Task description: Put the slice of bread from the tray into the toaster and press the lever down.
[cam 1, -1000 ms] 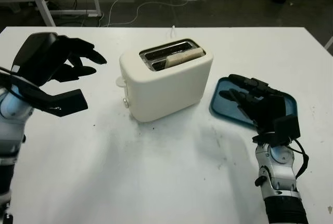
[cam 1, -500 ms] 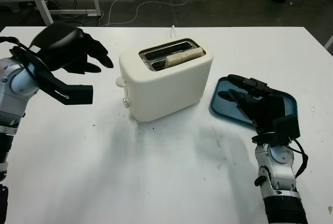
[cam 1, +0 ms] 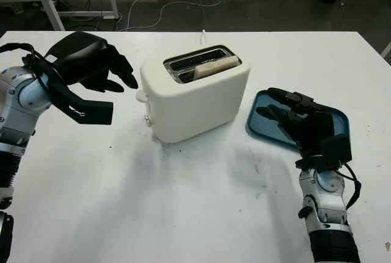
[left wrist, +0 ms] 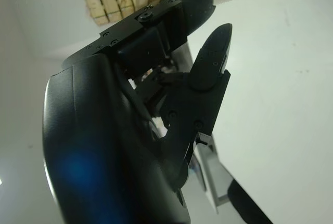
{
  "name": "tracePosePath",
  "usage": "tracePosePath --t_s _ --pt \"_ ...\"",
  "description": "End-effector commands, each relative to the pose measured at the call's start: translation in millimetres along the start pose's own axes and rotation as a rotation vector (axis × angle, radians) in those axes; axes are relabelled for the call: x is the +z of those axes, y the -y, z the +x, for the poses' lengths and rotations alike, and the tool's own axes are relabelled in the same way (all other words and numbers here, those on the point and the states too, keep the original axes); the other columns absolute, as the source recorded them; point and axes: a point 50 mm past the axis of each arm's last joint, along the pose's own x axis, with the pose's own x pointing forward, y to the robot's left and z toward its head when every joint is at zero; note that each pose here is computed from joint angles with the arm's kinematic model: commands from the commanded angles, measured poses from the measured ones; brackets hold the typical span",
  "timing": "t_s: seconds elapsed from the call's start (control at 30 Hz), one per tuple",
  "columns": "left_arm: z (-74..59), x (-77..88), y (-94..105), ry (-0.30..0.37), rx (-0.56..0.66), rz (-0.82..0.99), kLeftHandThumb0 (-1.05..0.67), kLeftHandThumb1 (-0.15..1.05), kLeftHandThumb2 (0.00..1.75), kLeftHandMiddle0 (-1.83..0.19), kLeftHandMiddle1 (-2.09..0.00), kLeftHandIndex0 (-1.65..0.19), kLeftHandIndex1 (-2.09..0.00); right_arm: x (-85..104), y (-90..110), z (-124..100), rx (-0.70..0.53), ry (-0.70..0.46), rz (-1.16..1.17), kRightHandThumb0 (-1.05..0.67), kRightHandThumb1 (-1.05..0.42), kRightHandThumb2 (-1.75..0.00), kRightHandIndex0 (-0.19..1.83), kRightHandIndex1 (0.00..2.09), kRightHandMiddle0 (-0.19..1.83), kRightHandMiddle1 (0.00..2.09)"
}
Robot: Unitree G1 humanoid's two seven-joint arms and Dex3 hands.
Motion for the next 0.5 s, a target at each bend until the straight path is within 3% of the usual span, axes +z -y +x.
tracePosePath --t_s 0.0,0.47 --pt "3.1 0.8 2.1 0.000 -0.013 -0.015 -0.23 0.80 0.01 -1.04 -1.05 -1.29 -0.02 1.3 -0.1 2.1 -0.014 0.008 -0.001 -0.48 -0.91 -0.02 1.23 0.06 1.08 0.00" --pt "9.6 -0.6 11.7 -0.018 -0.045 -0.049 -0.23 0.89 0.01 -0.92 -1.29 -1.27 -0.01 1.3 -0.7 -0.7 -0.016 0.006 -0.030 -0.47 -0.92 -0.04 1.20 0.02 1.05 0.00"
